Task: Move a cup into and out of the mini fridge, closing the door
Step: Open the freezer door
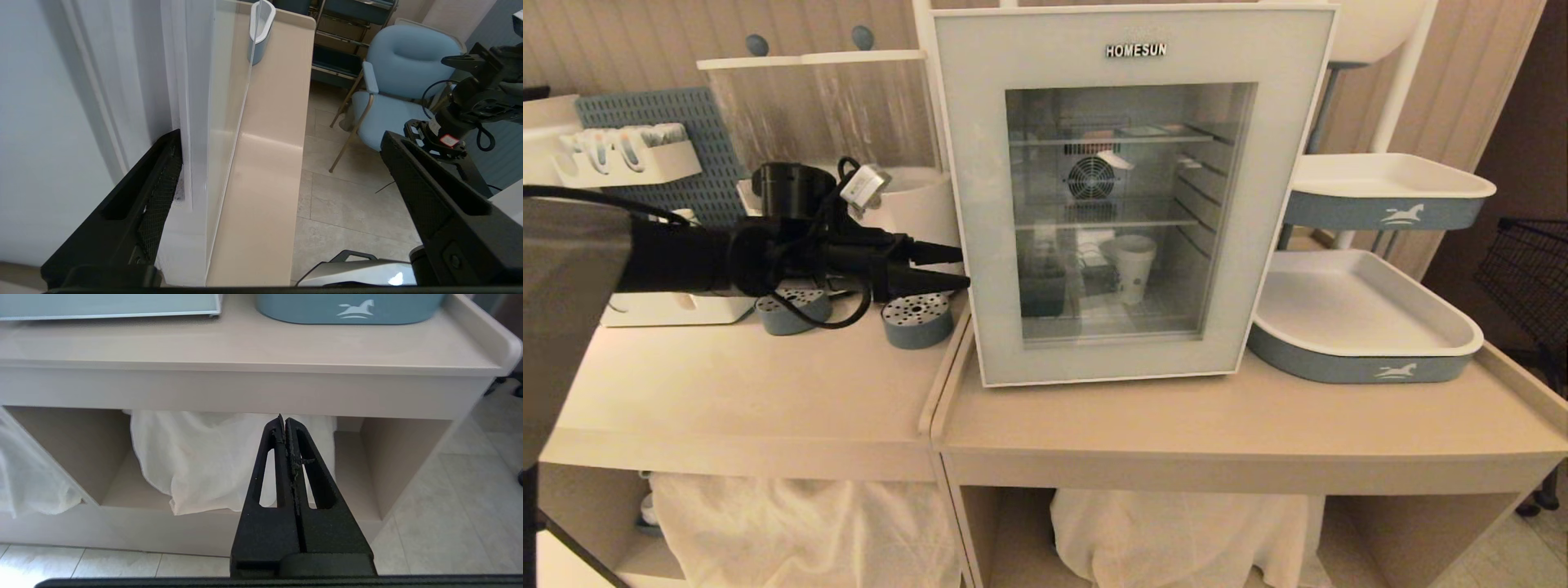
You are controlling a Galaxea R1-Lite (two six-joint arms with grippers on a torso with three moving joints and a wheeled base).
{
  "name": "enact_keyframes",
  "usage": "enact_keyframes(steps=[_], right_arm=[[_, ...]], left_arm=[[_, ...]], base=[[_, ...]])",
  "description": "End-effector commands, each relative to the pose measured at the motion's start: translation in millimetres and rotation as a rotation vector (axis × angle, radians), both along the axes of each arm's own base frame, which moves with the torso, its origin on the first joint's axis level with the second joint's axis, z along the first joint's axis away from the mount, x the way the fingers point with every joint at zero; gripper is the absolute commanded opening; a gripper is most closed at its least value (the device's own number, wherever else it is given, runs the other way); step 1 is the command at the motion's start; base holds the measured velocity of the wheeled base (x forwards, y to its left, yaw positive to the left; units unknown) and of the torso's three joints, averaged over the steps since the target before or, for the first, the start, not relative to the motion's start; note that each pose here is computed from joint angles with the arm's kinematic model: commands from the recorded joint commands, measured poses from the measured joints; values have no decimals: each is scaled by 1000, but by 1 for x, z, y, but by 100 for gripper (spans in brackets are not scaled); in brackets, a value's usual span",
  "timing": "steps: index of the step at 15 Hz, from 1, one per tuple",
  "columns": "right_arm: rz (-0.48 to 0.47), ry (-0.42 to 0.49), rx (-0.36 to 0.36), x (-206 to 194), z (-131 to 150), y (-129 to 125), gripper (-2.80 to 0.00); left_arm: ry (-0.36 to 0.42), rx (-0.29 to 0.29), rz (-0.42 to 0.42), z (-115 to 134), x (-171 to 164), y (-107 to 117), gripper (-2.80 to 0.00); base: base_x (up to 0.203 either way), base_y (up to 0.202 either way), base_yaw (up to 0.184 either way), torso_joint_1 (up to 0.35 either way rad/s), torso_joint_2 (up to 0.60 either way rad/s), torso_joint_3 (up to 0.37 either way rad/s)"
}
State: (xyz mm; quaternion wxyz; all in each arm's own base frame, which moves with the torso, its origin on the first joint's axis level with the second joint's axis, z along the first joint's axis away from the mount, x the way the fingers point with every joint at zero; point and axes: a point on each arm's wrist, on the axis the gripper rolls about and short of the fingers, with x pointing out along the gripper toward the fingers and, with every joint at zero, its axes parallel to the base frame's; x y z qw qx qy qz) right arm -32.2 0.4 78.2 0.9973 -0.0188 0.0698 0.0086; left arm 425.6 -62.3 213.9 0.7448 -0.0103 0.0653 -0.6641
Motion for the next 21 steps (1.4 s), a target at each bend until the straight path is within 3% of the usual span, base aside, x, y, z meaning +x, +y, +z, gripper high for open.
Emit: enact_keyframes(steps=[1, 7, 11, 14, 18, 20, 21], right_arm=[[1, 1, -1, 0, 0, 0, -280], [1, 3, -1, 0, 0, 0, -280], [1, 3, -1, 0, 0, 0, -280], [1, 3, 1, 0, 0, 0, -280], [1, 3, 2, 0, 0, 0, -280], [1, 1, 2, 0, 0, 0, -280], [0, 3, 3, 0, 0, 0, -280]], left_arm=[[20, -6, -11, 2, -2, -1, 0], [41, -15, -39, 23, -39, -4, 0], [39, -26, -126, 41, -91, -17, 0], [30, -28, -251, 51, -138, -46, 0], [-20, -37, -472, 71, -231, -75, 0], [-22, -29, -504, 71, -268, -72, 0], [-21, -15, -453, 72, -281, -66, 0]], base=[[0, 0, 0, 0, 0, 0], [0, 0, 0, 0, 0, 0], [0, 0, 0, 0, 0, 0], [0, 0, 0, 0, 0, 0], [0, 0, 0, 0, 0, 0], [0, 0, 0, 0, 0, 0], [0, 0, 0, 0, 0, 0]])
